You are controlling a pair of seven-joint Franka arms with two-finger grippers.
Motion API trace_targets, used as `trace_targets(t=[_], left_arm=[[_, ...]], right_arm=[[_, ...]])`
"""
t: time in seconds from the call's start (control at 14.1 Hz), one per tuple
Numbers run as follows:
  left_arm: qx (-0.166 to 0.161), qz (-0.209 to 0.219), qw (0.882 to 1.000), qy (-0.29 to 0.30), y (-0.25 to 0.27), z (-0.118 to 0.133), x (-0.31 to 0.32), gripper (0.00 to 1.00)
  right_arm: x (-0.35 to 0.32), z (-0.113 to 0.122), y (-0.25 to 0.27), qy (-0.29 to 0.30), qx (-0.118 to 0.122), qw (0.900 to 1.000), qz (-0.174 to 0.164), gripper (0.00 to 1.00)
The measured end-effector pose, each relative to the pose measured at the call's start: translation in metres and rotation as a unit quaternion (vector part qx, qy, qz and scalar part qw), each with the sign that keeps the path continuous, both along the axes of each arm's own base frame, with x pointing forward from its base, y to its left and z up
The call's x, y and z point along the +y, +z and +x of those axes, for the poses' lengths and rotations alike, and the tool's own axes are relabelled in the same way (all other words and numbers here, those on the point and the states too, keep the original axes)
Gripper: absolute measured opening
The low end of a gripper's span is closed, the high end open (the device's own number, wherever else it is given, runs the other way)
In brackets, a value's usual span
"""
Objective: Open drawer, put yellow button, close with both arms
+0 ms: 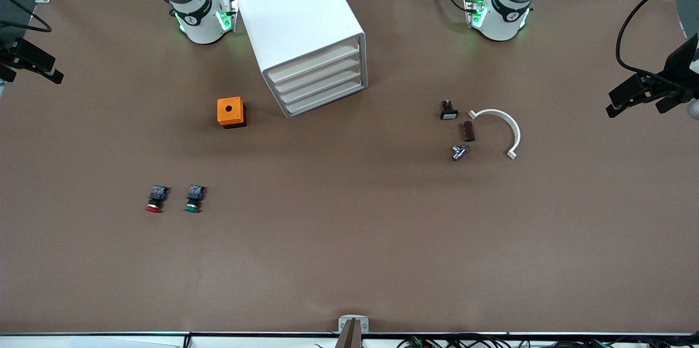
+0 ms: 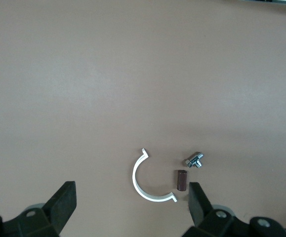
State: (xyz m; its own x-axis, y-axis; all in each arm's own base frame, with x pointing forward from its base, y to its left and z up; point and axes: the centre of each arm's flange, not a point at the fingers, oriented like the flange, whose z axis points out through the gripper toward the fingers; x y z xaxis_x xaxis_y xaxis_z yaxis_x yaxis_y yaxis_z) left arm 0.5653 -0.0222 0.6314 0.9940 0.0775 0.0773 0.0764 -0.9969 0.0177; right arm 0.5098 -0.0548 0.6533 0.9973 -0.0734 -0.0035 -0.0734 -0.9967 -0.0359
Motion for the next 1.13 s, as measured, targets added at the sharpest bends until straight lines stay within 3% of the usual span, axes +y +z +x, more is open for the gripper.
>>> trace_targets(t=[0.28, 1.13], left_arm=[[0.023, 0.001, 1.0, -0.005, -0.007, -0.002, -0.003, 1.0], [0.009, 0.0, 1.0, -0.013, 0.008, -0.002, -0.012, 1.0]], right_arm=[[0.002, 0.0, 0.0, 0.001, 0.0, 1.0, 0.0, 1.0], [0.006, 0.001, 0.0, 0.005, 0.0, 1.0, -0.001, 1.0]])
